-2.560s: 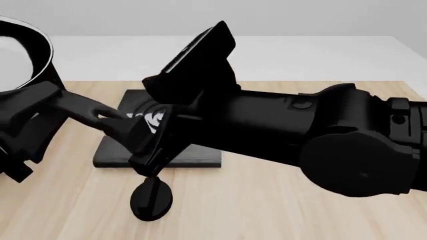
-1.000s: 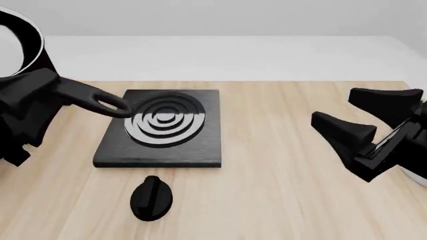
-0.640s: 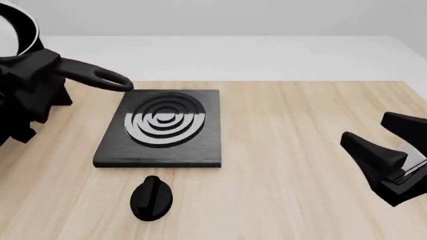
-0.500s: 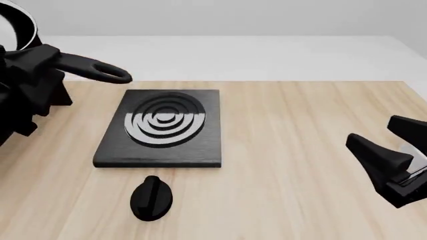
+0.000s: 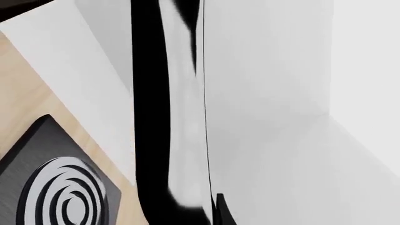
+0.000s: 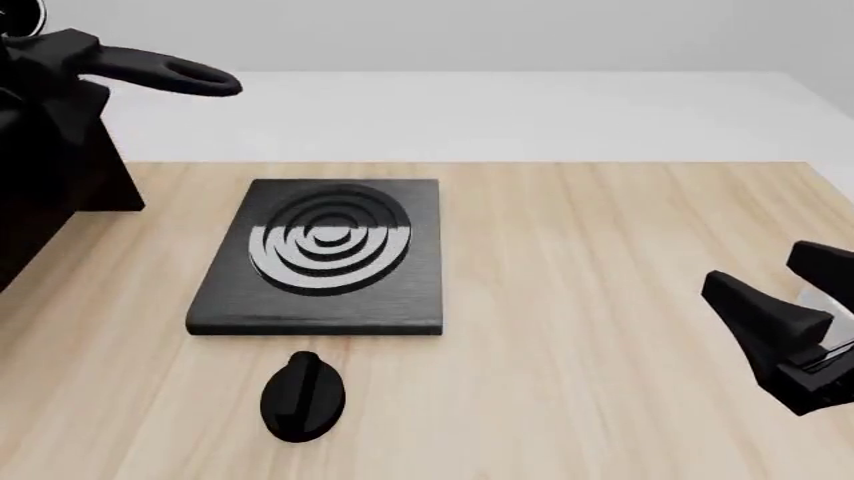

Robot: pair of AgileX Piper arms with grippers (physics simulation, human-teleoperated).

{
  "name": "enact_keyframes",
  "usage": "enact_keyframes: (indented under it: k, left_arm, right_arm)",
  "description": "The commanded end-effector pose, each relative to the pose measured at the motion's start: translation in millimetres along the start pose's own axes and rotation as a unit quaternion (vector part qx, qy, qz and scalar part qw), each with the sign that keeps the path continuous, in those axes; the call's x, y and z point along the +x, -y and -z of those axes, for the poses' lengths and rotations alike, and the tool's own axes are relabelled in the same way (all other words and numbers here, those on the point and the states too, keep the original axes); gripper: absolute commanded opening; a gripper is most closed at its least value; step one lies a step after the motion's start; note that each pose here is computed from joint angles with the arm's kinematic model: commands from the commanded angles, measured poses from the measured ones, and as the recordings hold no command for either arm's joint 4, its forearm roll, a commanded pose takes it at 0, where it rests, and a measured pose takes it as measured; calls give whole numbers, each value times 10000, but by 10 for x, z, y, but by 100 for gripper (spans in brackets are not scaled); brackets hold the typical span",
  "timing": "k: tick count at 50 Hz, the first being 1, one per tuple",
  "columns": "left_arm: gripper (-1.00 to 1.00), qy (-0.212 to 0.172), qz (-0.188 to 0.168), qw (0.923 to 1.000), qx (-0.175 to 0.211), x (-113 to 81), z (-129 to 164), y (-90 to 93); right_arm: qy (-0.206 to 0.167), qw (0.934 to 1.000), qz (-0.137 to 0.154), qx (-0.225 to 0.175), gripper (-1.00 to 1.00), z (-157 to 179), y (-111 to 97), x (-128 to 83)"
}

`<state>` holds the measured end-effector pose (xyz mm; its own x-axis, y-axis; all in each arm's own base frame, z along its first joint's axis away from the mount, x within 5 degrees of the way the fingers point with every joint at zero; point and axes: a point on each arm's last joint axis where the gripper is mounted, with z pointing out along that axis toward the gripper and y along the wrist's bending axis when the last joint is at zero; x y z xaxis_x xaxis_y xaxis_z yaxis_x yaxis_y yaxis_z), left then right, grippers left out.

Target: Put the frying pan on the cabinet shelf.

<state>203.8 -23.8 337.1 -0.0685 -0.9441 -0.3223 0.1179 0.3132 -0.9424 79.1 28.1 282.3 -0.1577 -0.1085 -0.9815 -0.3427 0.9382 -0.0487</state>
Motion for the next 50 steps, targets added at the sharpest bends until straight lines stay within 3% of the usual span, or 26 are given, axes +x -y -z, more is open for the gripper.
enact_keyframes:
  k: [1,11,23,37,38,46,50]
  left_arm:
    - [-100,444,-134,9989,91,-224,-186,32]
    - [-100,723,-122,9973,-79,-363,-348,-85]
    - [-100,1085,162,9939,-137,-523,-461,-268]
    - [-100,1287,112,9912,-300,-657,-567,-370]
    - [-100,1268,-41,9913,-347,-672,-583,-329]
    - [-100,1365,15,9899,-386,-719,-646,-444]
    - [-100,1433,60,9889,-378,-739,-663,-524]
  right_arm:
    - [-90,9999,-41,67,100,-18,12,17]
    - [-117,9999,43,67,100,-28,12,20]
    - [-132,9998,57,143,100,-16,25,25]
    - [-66,9997,174,171,100,16,28,17]
    - [38,9999,-10,154,100,50,24,4]
    - [15,9997,123,194,100,51,31,7]
    - [41,9996,-4,267,100,78,41,8]
